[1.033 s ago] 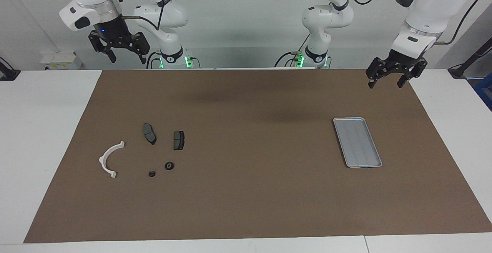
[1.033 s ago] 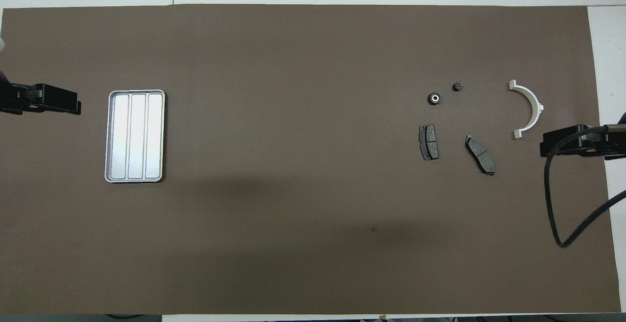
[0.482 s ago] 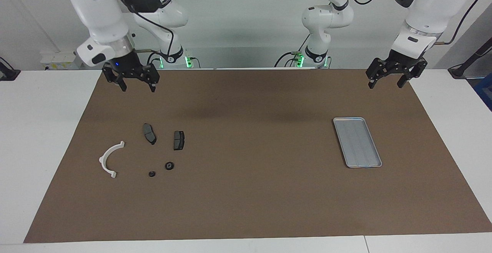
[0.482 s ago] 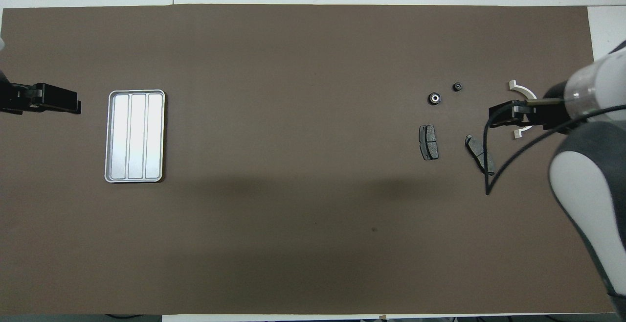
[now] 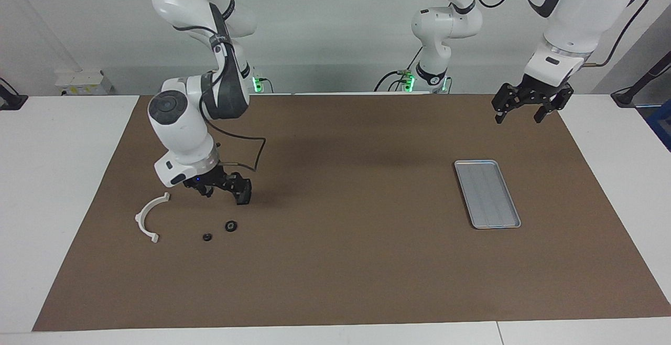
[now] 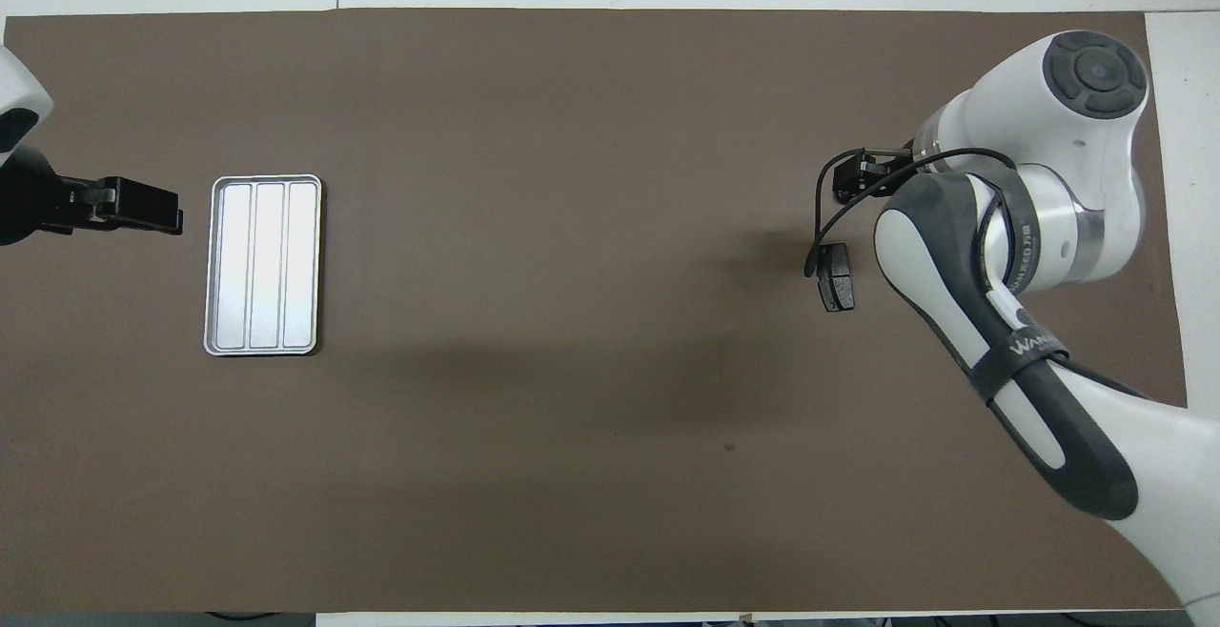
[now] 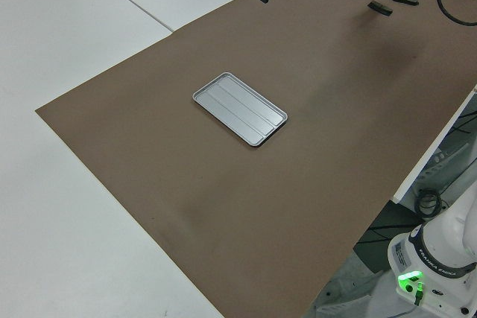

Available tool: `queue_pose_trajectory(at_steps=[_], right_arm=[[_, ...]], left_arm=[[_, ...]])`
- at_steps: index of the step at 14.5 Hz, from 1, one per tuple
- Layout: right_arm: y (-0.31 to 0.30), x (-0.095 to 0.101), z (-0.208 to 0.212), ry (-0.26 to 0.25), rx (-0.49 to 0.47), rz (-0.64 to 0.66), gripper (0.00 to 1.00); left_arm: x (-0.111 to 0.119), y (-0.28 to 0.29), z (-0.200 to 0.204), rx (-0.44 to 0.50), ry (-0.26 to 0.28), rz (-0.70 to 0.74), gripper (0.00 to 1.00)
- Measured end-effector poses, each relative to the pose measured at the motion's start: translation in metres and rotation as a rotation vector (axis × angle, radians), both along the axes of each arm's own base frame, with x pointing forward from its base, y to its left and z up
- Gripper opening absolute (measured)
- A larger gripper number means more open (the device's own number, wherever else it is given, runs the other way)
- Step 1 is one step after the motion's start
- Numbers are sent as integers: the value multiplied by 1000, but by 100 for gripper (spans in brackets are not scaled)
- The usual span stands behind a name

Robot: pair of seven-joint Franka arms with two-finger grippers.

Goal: Pick bearing gear from pile to tray
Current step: 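Reach the right gripper to the small black bearing, then grasp the bearing with the right gripper while the left gripper moves over the tray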

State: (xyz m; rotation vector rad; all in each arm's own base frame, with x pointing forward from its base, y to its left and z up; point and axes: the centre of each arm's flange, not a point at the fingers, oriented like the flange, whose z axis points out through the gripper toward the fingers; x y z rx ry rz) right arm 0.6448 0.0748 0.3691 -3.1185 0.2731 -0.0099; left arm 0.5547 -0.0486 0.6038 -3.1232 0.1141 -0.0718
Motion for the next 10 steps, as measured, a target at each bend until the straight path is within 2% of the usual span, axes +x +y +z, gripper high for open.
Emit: queue_pose_trajectory(at_steps=[4, 7, 9, 10], right_arm=[[10, 23, -53, 40, -4, -18, 100], [15, 34, -88, 61, -70, 0, 100], [15, 37, -95, 63, -82, 4, 97], [15, 38, -93, 60, -83, 4, 99]], left_arm=[[-12, 0, -24, 0, -20, 25, 100], [-21, 0, -43, -1, -50, 28, 100], [-24, 1, -52, -2, -60, 29, 100], [-24, 1, -53, -2, -61, 29, 100]])
